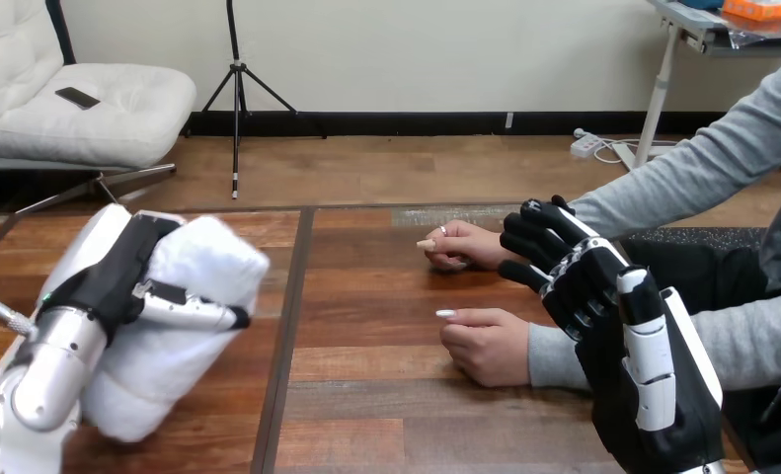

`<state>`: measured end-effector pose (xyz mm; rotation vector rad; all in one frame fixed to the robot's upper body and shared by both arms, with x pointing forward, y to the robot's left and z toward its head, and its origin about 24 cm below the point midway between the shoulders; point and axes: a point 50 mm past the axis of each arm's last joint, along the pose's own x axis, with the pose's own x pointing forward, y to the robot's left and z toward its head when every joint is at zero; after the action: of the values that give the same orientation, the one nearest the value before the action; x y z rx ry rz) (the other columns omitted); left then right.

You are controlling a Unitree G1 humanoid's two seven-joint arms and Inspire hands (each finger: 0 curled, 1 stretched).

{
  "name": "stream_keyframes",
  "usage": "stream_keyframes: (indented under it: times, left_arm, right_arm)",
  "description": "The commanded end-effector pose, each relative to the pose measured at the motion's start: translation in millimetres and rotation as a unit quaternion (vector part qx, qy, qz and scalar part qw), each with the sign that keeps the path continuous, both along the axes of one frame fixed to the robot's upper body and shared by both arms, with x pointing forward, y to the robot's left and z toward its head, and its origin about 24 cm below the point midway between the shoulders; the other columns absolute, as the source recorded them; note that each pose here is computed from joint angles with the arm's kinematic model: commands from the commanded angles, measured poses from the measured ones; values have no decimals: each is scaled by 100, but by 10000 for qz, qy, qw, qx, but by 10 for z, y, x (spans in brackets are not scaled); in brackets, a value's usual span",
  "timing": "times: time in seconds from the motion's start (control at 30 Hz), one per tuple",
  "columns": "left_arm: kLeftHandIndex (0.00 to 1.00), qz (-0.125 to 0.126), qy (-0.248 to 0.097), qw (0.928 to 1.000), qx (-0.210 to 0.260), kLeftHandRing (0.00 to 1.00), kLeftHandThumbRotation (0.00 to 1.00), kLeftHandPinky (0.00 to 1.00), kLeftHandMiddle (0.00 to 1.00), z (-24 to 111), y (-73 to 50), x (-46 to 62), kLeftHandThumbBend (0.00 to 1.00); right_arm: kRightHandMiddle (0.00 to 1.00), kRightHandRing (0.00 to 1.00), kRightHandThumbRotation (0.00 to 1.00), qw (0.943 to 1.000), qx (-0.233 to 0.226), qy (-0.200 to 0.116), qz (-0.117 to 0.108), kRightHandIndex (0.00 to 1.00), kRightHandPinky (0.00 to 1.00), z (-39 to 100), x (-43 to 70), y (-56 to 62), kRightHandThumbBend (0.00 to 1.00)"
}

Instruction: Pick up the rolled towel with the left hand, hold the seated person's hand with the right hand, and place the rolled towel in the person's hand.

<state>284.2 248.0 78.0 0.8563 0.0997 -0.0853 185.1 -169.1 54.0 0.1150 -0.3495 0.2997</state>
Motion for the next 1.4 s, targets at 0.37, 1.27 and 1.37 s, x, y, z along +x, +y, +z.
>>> stream_keyframes:
  times: [0.37, 1.27, 1.37]
  left_arm:
    - [43, -393, -1410, 9868, -691, 37, 0, 35, 41, 327, -236, -77, 71]
    - [42, -348, -2035, 9633, -1713, 36, 0, 32, 40, 196, -409, -246, 67]
    - [42, -342, -2069, 9619, -1755, 35, 0, 31, 40, 187, -426, -264, 67]
  right_arm:
    - [86, 87, 95, 9990, -190, -391, 110, 85, 80, 135, 164, 10, 65]
    - [85, 83, 84, 9885, -1370, -646, 22, 83, 74, 109, 424, -137, 67]
    - [85, 84, 83, 9876, -1418, -668, 46, 83, 76, 113, 466, -158, 69]
